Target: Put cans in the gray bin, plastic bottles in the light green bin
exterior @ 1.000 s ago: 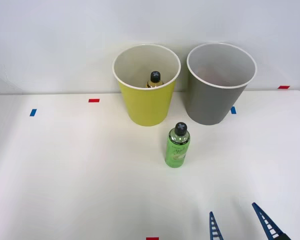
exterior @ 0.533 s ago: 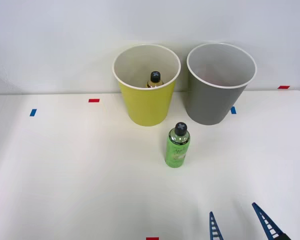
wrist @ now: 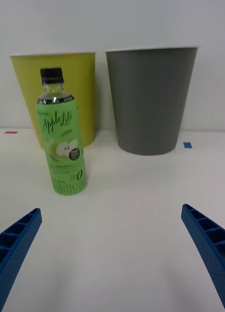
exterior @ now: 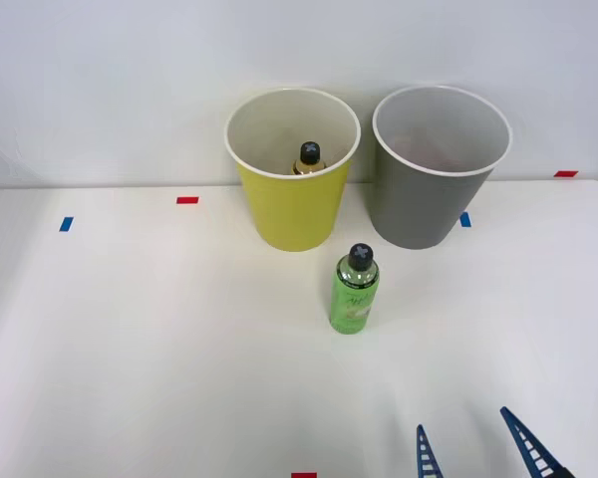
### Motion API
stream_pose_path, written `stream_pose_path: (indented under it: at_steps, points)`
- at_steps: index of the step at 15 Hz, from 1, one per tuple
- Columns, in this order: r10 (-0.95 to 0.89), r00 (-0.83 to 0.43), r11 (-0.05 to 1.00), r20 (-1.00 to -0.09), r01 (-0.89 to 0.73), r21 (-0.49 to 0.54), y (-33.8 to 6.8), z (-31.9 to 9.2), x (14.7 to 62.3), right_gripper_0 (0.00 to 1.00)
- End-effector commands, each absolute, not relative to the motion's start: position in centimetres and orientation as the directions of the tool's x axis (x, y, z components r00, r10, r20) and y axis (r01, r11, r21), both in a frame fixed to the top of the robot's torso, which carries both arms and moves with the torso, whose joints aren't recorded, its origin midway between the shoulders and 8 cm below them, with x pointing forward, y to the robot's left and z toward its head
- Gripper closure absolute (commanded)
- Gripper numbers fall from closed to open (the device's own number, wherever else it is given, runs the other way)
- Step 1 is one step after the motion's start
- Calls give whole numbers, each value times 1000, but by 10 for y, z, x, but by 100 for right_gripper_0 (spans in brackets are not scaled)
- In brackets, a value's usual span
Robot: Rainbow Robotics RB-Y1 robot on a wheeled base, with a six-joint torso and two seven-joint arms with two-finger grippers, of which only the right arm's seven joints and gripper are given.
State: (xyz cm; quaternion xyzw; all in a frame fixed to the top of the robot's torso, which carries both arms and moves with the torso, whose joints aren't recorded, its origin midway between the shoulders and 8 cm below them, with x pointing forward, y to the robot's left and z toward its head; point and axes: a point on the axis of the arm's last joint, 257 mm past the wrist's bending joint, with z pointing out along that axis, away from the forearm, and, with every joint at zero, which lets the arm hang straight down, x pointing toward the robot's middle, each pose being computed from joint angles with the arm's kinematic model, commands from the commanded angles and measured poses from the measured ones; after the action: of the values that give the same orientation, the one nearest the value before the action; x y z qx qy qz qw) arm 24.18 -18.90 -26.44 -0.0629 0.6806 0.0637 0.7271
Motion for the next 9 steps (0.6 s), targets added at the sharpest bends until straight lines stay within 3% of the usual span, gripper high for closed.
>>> stream_pose_path:
  at_steps: [1,5,9]
  points:
    - [6,123,979,-992,-201,-19,-187,-257,238,0]
    - [-11,188,962,-982,-268,-62,-179,-242,245,0]
    - [45,196,952,-980,-307,-17,-166,-237,255,0]
